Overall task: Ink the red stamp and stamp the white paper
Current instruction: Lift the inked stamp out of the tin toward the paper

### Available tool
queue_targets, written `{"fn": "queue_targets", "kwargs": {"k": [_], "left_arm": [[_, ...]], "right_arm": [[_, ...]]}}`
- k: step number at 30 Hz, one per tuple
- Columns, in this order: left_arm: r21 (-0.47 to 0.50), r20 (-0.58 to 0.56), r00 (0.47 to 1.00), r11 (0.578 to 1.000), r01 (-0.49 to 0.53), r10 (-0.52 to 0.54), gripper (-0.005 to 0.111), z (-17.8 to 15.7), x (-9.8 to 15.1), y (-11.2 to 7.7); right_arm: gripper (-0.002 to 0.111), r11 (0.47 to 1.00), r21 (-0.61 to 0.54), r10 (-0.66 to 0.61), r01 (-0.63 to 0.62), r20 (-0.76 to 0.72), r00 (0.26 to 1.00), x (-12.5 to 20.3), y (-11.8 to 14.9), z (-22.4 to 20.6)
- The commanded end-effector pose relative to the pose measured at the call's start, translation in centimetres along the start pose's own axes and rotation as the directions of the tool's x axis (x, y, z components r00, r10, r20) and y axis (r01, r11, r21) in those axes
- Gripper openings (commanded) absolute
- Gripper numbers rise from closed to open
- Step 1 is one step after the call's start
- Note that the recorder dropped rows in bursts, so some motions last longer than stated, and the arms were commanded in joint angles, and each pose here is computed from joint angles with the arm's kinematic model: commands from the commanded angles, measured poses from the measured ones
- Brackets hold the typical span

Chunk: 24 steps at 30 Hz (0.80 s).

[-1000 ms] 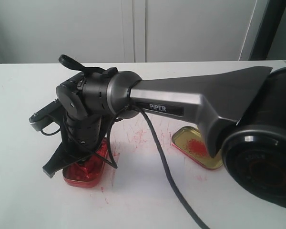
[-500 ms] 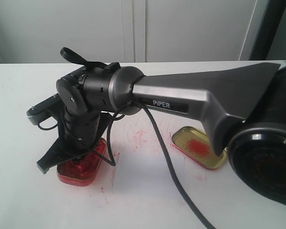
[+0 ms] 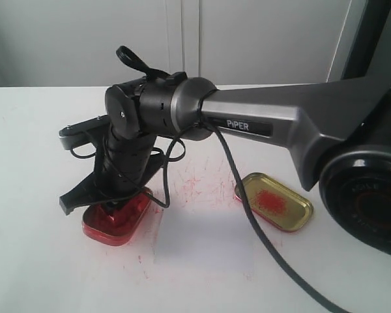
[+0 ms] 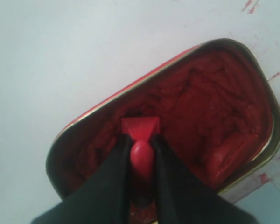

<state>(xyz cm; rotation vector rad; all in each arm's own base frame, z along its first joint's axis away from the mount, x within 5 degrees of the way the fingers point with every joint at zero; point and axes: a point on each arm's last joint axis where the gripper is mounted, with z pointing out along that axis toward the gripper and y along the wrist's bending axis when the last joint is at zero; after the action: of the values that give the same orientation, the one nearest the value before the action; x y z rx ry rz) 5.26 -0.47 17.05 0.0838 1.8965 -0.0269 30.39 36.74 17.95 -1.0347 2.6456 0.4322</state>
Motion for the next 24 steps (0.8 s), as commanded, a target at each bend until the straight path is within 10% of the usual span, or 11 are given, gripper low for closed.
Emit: {"fn": "queue_targets", "kwargs": {"k": [1,24], "left_arm": [[-0.001,-0.003,1.000,1.000,0.002,-0.002,0.000,0.0,0.1,0.0],[-0.001,-0.003,1.000,1.000,0.002,-0.002,0.000,0.0,0.1,0.0]], "right_arm": [[0.000,0.999,-0.047,0.011,-0.010,0.032,0.999,-0.4,0.1,-1.1],[0.000,0.991,-0.085,0.100,-0.103,-0.040,0.994,0.2,-1.3,1.4]]}}
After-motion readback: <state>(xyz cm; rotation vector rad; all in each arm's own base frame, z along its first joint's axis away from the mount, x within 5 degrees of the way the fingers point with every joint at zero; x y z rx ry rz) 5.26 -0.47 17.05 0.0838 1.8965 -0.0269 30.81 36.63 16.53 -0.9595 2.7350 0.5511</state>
